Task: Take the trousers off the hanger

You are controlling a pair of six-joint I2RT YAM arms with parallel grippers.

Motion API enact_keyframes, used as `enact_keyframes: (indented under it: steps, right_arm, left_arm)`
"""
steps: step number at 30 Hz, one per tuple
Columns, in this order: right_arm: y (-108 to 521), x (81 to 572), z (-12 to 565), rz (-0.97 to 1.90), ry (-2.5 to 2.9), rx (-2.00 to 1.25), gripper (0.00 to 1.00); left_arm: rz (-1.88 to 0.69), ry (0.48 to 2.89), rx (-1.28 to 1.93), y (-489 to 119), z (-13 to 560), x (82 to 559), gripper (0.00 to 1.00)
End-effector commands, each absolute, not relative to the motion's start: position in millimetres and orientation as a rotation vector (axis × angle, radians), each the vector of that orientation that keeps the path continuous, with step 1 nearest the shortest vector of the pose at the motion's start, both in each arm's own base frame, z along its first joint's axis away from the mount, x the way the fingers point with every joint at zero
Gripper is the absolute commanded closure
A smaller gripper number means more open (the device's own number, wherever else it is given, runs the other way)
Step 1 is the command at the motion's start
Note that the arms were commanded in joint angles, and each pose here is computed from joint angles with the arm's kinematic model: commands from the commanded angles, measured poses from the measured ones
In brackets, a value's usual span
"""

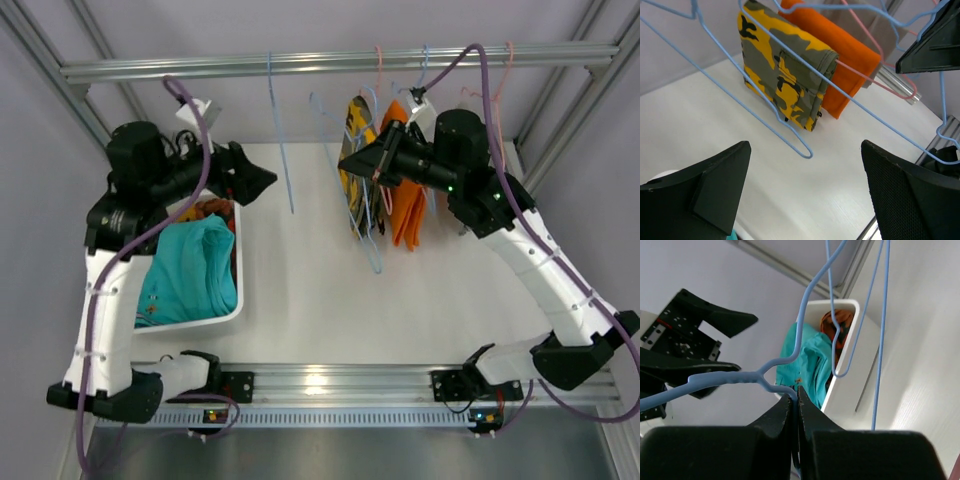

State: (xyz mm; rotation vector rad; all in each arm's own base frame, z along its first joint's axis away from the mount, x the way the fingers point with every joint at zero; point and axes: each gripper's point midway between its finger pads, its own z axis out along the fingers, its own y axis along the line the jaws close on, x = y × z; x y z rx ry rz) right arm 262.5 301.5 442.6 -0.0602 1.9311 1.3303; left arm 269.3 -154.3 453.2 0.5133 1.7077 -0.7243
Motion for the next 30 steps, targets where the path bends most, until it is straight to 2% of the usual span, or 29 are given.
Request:
enact_keyframes:
  steps: [1, 8, 13, 23, 28, 30]
  right_arm:
    - [296, 284, 454, 1.231, 1.907, 0.062, 1.0]
    - [310, 311, 459, 1.21, 1.916, 0.174, 1.0]
    - [324, 321, 457, 1.205, 1.905, 0.18, 1.0]
    - [330, 319, 462, 1.19, 1.891, 0.189, 1.0]
    - [327, 321, 461, 1.158, 1.887, 0.203, 1.0]
    - [326, 321, 459, 1.148, 1.891, 0.207, 1.0]
  left_arm:
    - [-0.772, 1.635, 0.607, -183, 474, 271, 0.05]
    - [-0.857, 1.684, 0.68, -245, 456, 274, 0.07]
    - [-0.97, 1.634, 0.757, -291, 456, 252, 0.11]
    - [-0.967, 1.73, 0.667, -312, 436, 276, 0.22]
    - [-0.921, 1.763, 0.613, -312, 430, 288, 0.35]
    - [-0.912, 1.759, 0.6, -311, 432, 289, 0.46]
